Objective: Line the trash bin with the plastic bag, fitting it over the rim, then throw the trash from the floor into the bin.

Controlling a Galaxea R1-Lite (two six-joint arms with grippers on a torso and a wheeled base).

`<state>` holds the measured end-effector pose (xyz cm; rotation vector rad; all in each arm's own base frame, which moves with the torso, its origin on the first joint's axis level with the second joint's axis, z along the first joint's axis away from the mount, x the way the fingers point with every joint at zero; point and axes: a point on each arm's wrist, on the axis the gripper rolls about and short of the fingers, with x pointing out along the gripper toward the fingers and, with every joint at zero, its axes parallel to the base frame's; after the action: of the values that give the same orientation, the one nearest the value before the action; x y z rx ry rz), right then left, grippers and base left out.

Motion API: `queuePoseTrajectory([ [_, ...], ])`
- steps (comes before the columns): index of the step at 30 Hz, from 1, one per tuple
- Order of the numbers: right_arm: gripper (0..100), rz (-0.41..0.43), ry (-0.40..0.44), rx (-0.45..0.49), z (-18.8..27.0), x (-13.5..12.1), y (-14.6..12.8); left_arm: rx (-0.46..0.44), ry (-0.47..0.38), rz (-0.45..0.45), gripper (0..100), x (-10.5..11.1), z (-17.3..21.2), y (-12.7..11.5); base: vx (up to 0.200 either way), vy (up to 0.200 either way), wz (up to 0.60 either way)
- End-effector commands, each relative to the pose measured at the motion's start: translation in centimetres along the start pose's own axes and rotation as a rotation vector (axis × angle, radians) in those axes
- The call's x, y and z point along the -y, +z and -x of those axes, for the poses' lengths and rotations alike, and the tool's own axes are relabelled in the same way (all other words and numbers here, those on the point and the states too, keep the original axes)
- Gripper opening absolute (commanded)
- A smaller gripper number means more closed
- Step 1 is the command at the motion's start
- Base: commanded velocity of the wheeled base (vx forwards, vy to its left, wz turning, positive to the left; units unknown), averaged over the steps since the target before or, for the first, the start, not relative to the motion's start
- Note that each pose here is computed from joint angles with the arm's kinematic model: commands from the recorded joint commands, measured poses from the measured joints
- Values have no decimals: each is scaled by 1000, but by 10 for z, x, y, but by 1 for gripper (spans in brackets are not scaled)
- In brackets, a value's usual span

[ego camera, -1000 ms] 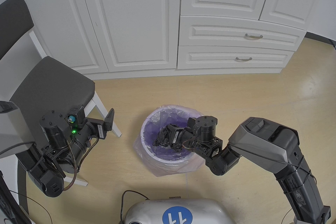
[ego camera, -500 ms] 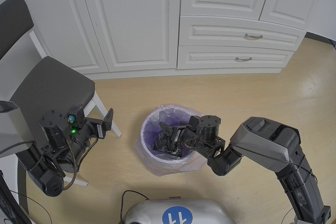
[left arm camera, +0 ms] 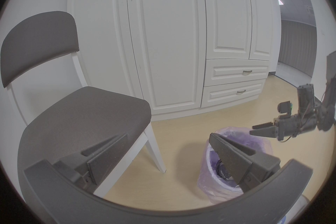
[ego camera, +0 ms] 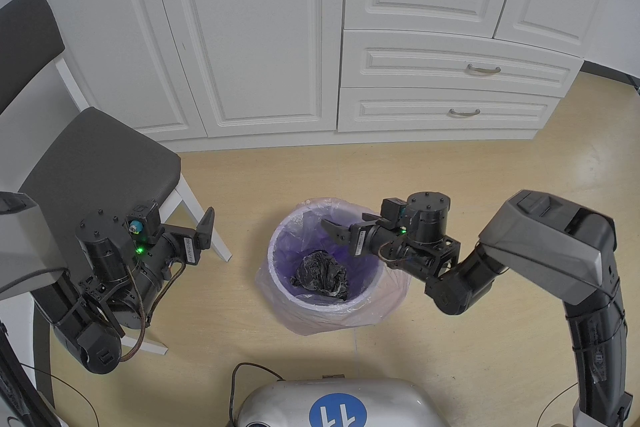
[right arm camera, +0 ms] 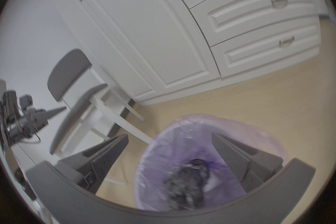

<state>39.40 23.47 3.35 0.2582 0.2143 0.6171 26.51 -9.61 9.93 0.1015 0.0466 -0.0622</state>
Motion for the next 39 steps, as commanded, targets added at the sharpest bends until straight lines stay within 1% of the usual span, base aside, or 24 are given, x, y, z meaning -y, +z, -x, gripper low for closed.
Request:
queuePoseTrajectory([
  [1, 100, 234, -187, -136, 40, 64, 55, -8, 35, -29, 100, -8, -4, -2, 0, 0, 0],
  [3, 100, 274, -243, -194, 51, 90, 61, -10, 36, -30, 100, -9, -4, -3, 0, 0, 0],
  [4, 100, 278, -256, -220, 56, 100, 62, -11, 35, -30, 100, -8, -4, -3, 0, 0, 0],
  [5, 100, 277, -255, -231, 59, 107, 63, -13, 35, -31, 100, -8, -4, -4, 0, 0, 0],
  [6, 100, 277, -255, -231, 59, 107, 63, -13, 35, -31, 100, -8, -4, -4, 0, 0, 0],
  [7, 100, 272, -248, -248, 65, 117, 64, -12, 36, -30, 100, -9, -5, -3, 0, 0, 0],
  [9, 100, 281, -225, -318, 75, 139, 63, -12, 38, -30, 100, -9, -5, -3, 0, 0, 0],
  [12, 100, 276, -206, -404, 79, 150, 56, -13, 38, -30, 100, -9, -5, -4, 0, 0, 0],
  [15, 100, 263, -190, -456, 70, 155, 41, -18, 37, -32, 100, -9, -5, -5, 0, 0, 0],
  [16, 100, 263, -190, -456, 70, 155, 41, -18, 37, -32, 100, -9, -5, -5, 0, 0, 0],
  [17, 100, 255, -186, -483, 59, 160, 24, -22, 37, -33, 100, -9, -6, -6, 0, 0, 0],
  [18, 100, 252, -179, -496, 53, 160, 16, -23, 37, -33, 100, -8, -6, -7, 0, 0, 0],
  [20, 100, 243, -167, -510, 43, 161, 4, -25, 36, -34, 100, -8, -6, -7, 0, 0, 0],
  [21, 100, 242, -166, -510, 41, 161, 3, -25, 36, -34, 100, -8, -6, -7, 0, 0, 0],
  [24, 100, 161, -162, -520, 24, 159, -15, -22, 37, -32, 100, -8, -7, -7, 0, 0, 0],
  [25, 100, 155, -163, -521, 24, 160, -15, -20, 37, -33, 100, -8, -7, -6, 0, 0, 0],
  [26, 100, 100, -165, -532, 15, 157, -23, -15, 37, -29, 100, -8, -7, -5, 0, 0, 0],
  [27, 100, 74, -166, -541, 11, 156, -28, -13, 38, -29, 100, -8, -7, -5, 0, 0, 0],
  [28, 100, 74, -166, -541, 11, 156, -28, -13, 38, -29, 100, -8, -7, -5, 0, 0, 0],
  [29, 100, 22, -168, -559, 2, 153, -35, -15, 37, -29, 100, -8, -7, -5, 0, 0, 0],
  [31, 100, -7, -170, -586, -4, 151, -42, -19, 37, -31, 100, -8, -8, -6, 0, 0, 0],
  [35, 100, -22, -165, -617, -8, 147, -47, -24, 41, -30, 100, -9, -9, -8, 0, 0, 0],
  [39, 100, -29, -157, -624, -10, 141, -48, -37, 40, -33, 100, -8, -11, -12, 0, 0, 0],
])
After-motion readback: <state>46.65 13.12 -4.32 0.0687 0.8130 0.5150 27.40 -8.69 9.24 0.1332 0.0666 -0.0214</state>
